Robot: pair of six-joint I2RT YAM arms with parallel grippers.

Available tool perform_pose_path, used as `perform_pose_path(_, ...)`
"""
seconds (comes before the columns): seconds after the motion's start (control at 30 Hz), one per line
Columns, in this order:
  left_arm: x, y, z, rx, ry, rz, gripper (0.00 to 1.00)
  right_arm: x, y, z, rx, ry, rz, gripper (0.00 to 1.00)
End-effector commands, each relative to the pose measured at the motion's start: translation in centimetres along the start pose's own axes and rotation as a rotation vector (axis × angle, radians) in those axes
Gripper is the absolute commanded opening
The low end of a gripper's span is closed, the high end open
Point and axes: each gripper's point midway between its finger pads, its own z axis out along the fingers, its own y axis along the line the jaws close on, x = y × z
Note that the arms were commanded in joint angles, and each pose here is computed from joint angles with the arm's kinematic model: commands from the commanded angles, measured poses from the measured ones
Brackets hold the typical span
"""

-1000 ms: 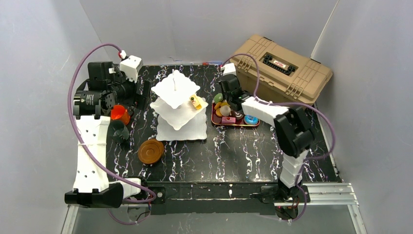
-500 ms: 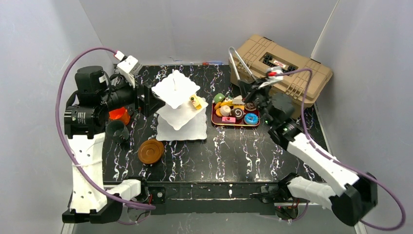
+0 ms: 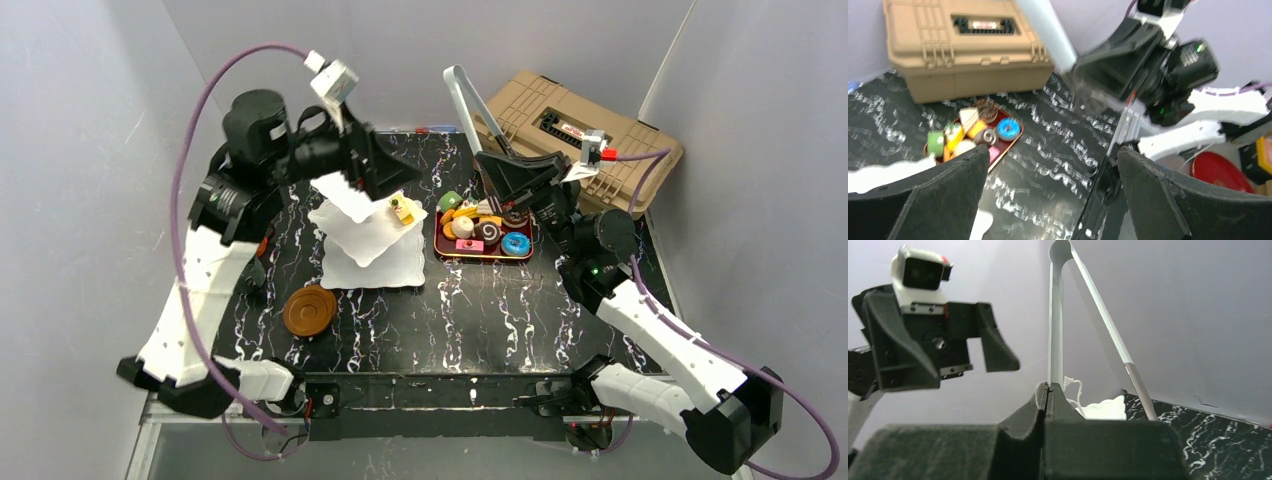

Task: Serve the afternoon tea
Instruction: Pick up the clamp from the tray.

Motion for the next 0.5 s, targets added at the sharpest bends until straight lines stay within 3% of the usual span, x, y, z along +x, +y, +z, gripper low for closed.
perform_pose_path(0.0,-4.9,-1.1,3.1,0.032,-0.118,-0.031,0.98,-4.1,4.7,1.1,-0.186,-0.117,0.064,0.01)
perform_pose_path(0.2,-6.9,0.2,6.3,0.019,-0.163,-0.069,0.96,-3.9,4.9,2.2,-0.202,-0.12,0.083,0.01)
perform_pose_path(0.47,-6.4,1.2,8.2,0.013,-0.147,-0.099,0.78,-2.8,5.8,3.3,-0.222,-0.104,0.073,0.01)
